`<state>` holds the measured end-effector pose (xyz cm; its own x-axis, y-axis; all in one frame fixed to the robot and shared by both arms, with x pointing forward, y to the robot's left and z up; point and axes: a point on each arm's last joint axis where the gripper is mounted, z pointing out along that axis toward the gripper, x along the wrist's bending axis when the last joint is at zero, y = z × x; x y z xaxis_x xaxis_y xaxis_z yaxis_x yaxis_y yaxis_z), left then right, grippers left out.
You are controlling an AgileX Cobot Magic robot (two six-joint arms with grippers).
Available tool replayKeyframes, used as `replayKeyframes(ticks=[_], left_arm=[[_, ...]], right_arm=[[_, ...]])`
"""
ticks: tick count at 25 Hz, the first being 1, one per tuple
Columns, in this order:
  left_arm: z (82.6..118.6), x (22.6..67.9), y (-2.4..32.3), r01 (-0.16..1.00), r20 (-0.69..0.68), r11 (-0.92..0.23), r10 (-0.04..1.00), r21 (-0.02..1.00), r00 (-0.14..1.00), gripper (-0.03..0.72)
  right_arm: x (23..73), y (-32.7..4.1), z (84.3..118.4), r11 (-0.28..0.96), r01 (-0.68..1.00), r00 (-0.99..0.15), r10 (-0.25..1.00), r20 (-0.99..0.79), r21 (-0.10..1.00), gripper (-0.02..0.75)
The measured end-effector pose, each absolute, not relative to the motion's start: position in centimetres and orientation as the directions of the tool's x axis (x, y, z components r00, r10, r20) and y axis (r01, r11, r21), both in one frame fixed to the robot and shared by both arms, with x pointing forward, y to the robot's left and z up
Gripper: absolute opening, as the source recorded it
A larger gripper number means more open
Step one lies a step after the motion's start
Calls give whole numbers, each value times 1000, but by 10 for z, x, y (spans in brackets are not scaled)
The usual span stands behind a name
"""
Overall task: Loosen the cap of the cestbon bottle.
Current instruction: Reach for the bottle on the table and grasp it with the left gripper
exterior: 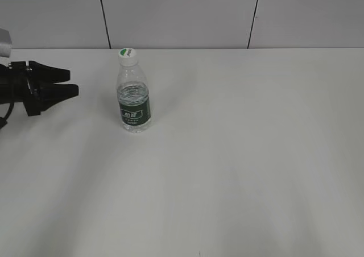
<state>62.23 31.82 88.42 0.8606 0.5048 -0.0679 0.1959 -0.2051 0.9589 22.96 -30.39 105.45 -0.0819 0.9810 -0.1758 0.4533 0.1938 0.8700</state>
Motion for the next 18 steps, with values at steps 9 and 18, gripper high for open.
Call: replayKeyframes(ticks=[9, 18], left_arm=[[868, 633, 281, 151, -45, -304, 330, 941, 943, 439], [865, 633, 266, 148, -54, -298, 303, 943, 952, 439]], right_arm=[[230, -304, 1054, 194, 453, -82, 981, -176, 870, 506], [230, -304, 1055, 194, 453, -82, 981, -176, 870, 506]])
